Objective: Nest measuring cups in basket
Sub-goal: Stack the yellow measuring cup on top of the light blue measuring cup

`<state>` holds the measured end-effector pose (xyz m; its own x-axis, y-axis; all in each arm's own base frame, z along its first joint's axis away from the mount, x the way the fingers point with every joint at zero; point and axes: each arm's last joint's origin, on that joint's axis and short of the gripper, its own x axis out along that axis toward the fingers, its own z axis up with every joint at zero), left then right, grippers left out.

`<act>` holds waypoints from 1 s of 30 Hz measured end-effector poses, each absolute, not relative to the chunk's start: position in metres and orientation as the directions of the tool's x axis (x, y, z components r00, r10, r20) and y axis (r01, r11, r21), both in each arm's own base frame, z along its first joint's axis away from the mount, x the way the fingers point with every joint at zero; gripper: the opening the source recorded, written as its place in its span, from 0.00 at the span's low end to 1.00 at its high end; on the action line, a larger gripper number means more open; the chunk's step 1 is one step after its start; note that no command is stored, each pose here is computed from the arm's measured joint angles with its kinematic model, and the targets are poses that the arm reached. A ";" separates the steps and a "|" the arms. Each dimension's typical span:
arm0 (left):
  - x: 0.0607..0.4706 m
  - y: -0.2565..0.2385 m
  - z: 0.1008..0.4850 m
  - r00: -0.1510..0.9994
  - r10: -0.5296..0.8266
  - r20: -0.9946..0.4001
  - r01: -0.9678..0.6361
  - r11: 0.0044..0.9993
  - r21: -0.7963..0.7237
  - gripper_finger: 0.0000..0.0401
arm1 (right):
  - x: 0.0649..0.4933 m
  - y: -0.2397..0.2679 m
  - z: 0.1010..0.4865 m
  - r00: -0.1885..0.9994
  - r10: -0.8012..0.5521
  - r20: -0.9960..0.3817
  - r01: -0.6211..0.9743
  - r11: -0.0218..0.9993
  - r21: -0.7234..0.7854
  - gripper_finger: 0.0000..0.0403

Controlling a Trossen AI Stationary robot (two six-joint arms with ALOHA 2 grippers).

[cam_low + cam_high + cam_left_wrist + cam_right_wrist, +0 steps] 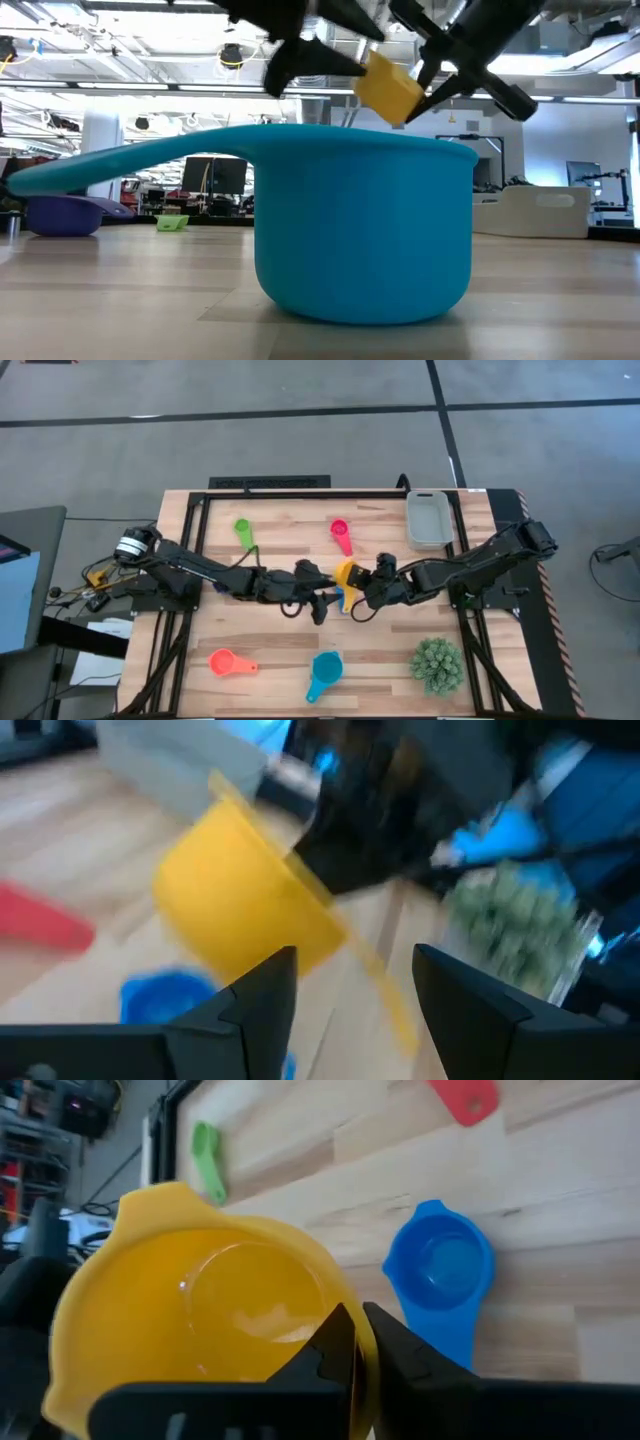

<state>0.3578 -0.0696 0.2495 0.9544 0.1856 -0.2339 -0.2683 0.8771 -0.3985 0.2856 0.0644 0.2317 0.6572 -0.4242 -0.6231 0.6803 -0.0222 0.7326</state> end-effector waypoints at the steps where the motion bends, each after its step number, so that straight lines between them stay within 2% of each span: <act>1: 0.364 -0.072 0.249 0.959 0.172 -0.227 -0.253 0.878 -0.406 0.48 | 0.286 0.065 0.230 0.654 -0.425 -0.626 0.684 -0.022 0.729 0.09; 5: 0.374 -0.075 0.249 0.948 0.173 -0.268 -0.278 0.860 -0.428 0.48 | 0.287 0.065 0.231 0.660 -0.423 -0.620 0.669 -0.043 0.742 0.09; 9: 0.374 -0.074 0.247 0.908 0.205 -0.366 -0.354 0.842 -0.408 0.48 | 0.289 0.064 0.234 0.678 -0.423 -0.601 0.657 -0.018 0.754 0.06; 17: 0.375 -0.067 0.251 0.889 0.248 -0.386 -0.404 0.820 -0.404 0.46 | 0.291 0.063 0.235 0.688 -0.424 -0.588 0.647 -0.008 0.762 0.08; 20: 0.376 -0.062 0.250 0.885 0.251 -0.393 -0.417 0.804 -0.424 0.39 | 0.292 0.063 0.237 0.700 -0.423 -0.576 0.637 0.006 0.770 0.08; 25: 0.378 -0.055 0.251 0.899 0.186 -0.396 -0.369 0.810 -0.455 0.21 | 0.295 0.062 0.240 0.724 -0.417 -0.549 0.624 0.057 0.779 0.06; 30: 0.380 -0.049 0.252 0.906 0.154 -0.394 -0.343 0.814 -0.468 0.03 | 0.297 0.061 0.241 0.734 -0.416 -0.537 0.614 0.066 0.787 0.07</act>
<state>0.3799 -0.0492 0.2515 0.9060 0.1545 -0.3941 -0.3426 0.8144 -0.4683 0.2969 0.0611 0.2410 0.7336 -0.4165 -0.5370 0.6136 0.0664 0.7868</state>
